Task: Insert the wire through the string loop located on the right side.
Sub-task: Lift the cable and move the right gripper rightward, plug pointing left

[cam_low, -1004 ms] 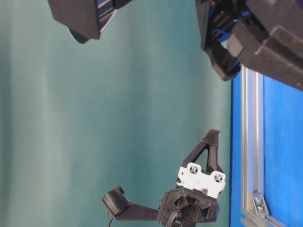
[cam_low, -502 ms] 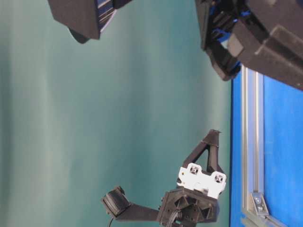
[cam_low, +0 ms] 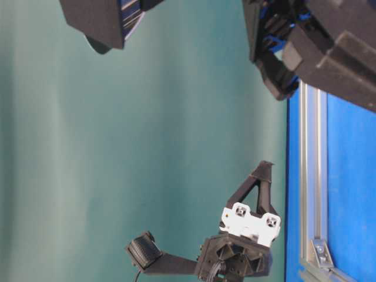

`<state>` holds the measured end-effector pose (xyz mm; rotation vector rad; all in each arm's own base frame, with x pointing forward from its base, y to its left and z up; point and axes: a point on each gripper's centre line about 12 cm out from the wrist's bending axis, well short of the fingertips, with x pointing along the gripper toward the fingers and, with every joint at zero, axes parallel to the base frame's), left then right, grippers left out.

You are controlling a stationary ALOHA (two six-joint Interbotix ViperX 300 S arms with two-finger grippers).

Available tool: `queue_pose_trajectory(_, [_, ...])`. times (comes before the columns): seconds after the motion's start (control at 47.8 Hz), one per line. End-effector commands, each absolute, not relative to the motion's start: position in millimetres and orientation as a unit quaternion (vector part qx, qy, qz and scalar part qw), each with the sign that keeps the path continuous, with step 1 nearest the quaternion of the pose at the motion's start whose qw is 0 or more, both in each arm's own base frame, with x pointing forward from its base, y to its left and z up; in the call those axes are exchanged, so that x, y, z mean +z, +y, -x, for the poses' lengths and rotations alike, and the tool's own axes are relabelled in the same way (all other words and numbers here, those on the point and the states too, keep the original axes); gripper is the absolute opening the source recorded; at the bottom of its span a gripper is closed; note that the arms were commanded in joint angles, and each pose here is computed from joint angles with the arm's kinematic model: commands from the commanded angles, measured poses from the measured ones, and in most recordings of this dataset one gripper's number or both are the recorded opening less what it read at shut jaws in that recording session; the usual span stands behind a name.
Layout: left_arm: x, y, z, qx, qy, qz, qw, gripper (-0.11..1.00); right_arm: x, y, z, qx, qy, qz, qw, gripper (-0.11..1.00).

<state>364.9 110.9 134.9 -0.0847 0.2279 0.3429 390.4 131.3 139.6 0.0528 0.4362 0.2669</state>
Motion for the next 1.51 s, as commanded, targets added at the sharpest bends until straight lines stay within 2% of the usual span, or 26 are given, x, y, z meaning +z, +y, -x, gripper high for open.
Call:
queue_pose_trajectory(0.0, [150.4, 110.4, -366.0, 0.168, 0.091, 0.038, 0.981, 0.00, 155.8, 131.2, -392.1, 0.133, 0.194, -0.030, 0.971, -0.03])
queue_pose_trajectory(0.397, [150.4, 111.0, -365.8, 0.169, 0.091, 0.038, 0.981, 0.00, 151.3, 130.4, -378.9, 0.135, 0.205, -0.031, 0.969, -0.03])
queue_pose_trajectory(0.649, [150.9, 111.1, -366.2, 0.169, 0.090, 0.039, 0.981, 0.00, 145.8, 123.7, -337.7, 0.140, 0.225, -0.031, 0.964, -0.03])
queue_pose_trajectory(1.255, [151.1, 111.2, -366.6, 0.169, 0.089, 0.041, 0.981, 0.00, 138.3, 77.6, -223.3, 0.120, 0.256, -0.050, 0.958, -0.03])
queue_pose_trajectory(1.485, [150.4, 110.3, -366.0, 0.168, 0.090, 0.040, 0.981, 0.00, 141.9, 69.9, -199.0, 0.125, 0.258, -0.053, 0.956, -0.03])
